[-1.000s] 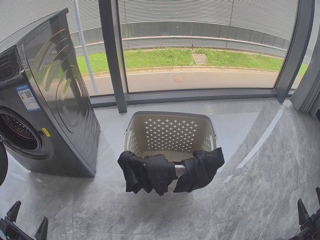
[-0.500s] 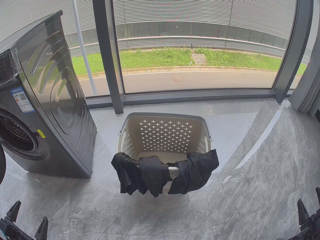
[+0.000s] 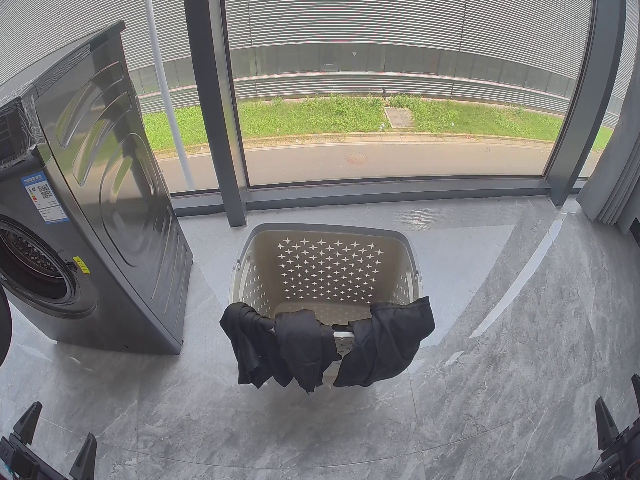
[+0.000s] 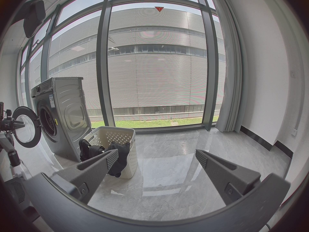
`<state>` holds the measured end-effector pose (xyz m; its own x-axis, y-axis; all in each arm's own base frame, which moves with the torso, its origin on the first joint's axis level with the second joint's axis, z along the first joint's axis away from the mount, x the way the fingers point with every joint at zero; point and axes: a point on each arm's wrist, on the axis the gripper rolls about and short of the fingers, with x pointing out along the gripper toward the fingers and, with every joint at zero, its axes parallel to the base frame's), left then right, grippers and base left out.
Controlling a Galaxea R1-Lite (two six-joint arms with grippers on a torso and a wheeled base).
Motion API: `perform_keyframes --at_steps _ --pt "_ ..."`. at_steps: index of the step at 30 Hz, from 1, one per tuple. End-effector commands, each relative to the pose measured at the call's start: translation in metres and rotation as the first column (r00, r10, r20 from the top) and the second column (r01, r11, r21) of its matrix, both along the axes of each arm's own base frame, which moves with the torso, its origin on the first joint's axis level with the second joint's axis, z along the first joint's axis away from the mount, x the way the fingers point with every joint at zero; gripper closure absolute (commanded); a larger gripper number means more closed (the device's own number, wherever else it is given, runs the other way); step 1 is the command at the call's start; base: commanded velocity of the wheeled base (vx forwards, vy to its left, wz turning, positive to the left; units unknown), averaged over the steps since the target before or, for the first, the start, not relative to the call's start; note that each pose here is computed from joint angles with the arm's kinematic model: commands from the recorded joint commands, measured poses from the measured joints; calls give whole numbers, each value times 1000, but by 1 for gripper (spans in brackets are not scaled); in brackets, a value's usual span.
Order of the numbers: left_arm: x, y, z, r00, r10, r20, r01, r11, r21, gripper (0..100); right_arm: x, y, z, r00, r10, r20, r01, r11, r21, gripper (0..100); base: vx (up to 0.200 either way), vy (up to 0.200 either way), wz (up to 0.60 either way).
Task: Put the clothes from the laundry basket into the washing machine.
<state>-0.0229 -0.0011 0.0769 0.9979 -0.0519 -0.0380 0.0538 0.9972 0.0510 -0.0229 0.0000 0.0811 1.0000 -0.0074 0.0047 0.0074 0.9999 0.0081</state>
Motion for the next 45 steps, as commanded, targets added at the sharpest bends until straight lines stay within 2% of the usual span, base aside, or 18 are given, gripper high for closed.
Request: perform_keyframes --at_steps 1,5,8,9,10,12,13,16,17,18,20,24,27,33,35,41,42,45 --pt "0 0 -5 1000 -2 0 2 1000 1 0 0 0 -5 1000 1 0 -1 1000 1 0 0 200 0" --pt "0 0 -5 1000 0 0 0 1000 1 0 -1 0 -2 1000 20 20 -20 1000 -9 0 0 0 0" --pt "0 0 -5 1000 -2 0 2 1000 1 0 -17 1 52 976 59 210 -61 998 -1 0 0 0 0" --pt "0 0 -5 1000 0 0 0 1000 1 0 -18 1 54 975 63 211 -64 998 0 0 0 0 0" --pt "0 0 -5 1000 0 0 0 1000 1 0 -18 0 80 971 96 220 -99 995 4 0 0 0 0" --pt "0 0 -5 1000 0 0 0 1000 1 0 -15 0 85 973 128 194 -131 991 4 0 0 0 0" --pt "0 0 -5 1000 0 0 0 1000 1 0 -3 1 81 970 231 82 -232 973 9 0 0 0 0" --pt "0 0 -5 1000 0 0 0 1000 1 0 21 5 65 917 374 -139 -369 927 60 0 0 0 0" --pt "0 0 -5 1000 0 0 0 1000 1 0 22 5 65 914 378 -145 -373 926 62 0 200 0 0" --pt "0 0 -5 1000 0 0 0 1000 1 0 35 8 60 887 403 -224 -393 915 86 0 200 0 0" --pt "0 0 -5 1000 0 0 0 1000 2 0 46 10 56 870 408 -277 -396 913 104 0 100 0 0" --pt "0 0 -5 1000 -2 0 2 1000 1 0 60 13 52 844 430 -321 -416 902 115 0 0 0 0" --pt "0 0 -5 1000 -2 0 2 1000 1 0 77 18 53 804 471 -362 -454 880 138 0 0 0 0" --pt "0 0 -5 1000 -2 0 2 1000 1 0 108 28 52 758 489 -431 -458 870 182 0 0 0 0" --pt "0 0 -5 1000 -2 0 2 1000 1 0 129 36 47 730 502 -464 -469 862 194 0 0 0 0" --pt "0 0 -5 1000 -2 0 2 1000 1 0 165 53 32 689 528 -496 -501 842 200 0 0 0 0" --pt "0 0 -5 1000 -2 0 2 1000 1 0 175 60 26 671 537 -511 -516 833 198 0 0 0 0" --pt "0 0 -5 1000 -2 0 2 1000 1 0 193 71 18 655 544 -524 -531 825 193 0 0 0 0"
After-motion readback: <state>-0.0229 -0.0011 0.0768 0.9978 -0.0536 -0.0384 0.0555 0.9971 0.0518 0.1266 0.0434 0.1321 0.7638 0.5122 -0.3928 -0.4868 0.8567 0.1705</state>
